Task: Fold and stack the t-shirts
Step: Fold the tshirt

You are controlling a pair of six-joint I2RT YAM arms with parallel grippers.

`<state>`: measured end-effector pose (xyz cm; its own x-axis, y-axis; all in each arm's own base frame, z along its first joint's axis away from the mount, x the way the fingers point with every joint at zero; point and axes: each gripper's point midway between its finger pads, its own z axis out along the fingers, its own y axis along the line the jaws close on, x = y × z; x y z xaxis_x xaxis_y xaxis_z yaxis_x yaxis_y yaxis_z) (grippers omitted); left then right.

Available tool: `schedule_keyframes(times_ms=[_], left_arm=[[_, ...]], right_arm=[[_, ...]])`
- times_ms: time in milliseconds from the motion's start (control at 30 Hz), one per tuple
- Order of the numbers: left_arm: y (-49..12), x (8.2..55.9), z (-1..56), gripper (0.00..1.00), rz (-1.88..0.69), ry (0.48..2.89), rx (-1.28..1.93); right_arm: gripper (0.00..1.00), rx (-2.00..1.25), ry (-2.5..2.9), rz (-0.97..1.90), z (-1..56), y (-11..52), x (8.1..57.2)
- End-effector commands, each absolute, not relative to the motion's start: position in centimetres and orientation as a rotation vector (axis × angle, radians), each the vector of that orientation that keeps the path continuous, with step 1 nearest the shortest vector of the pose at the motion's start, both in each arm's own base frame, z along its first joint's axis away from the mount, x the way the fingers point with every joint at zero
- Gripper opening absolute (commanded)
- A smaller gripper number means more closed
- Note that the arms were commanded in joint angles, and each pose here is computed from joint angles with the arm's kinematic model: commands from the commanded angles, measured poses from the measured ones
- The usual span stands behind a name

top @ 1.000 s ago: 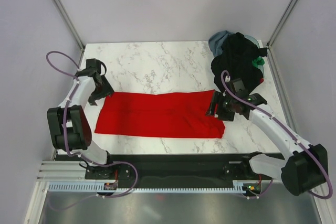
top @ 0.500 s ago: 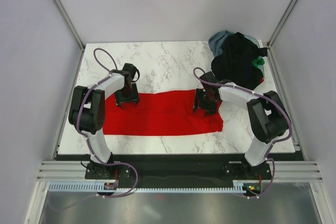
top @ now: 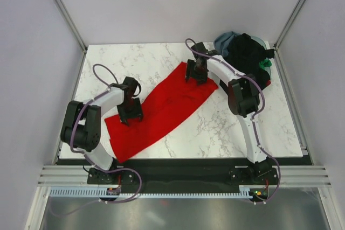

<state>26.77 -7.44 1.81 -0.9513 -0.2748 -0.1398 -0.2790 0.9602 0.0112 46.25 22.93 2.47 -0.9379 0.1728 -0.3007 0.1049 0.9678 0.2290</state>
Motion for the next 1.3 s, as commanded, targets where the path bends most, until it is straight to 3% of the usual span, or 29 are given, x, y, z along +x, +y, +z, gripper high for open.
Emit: schedule_keyframes(times_ms=[0,400,600,833,1000,1267], left_arm=[[-11.1,24.2,3.1,0.68,-0.199,2.987,-0.491],[-22.6,23.3,4.8,0.67,-0.752,2.934,-0.535],[-26.0,23.1,5.7,0.67,-0.838,2.969,-0.487],[-26.0,21.8,11.1,0.67,-0.891,2.843,-0.464],[-22.6,20.8,13.3,0.67,-0.717,2.771,-0.458],[-20.0,17.8,13.4,0.65,-0.681,2.723,-0.439]], right_arm=[[0.71,0.128,2.840,0.303,-2.2,23.3,48.7],[0.78,0.225,2.464,0.868,-2.5,31.4,59.3],[0.85,0.261,2.255,1.089,-0.5,34.4,62.0],[0.88,0.349,2.155,1.025,2.3,32.8,64.6],[0.89,0.349,2.125,0.996,5.4,31.2,64.8],[0.98,0.161,1.958,1.160,18.9,31.2,63.4]])
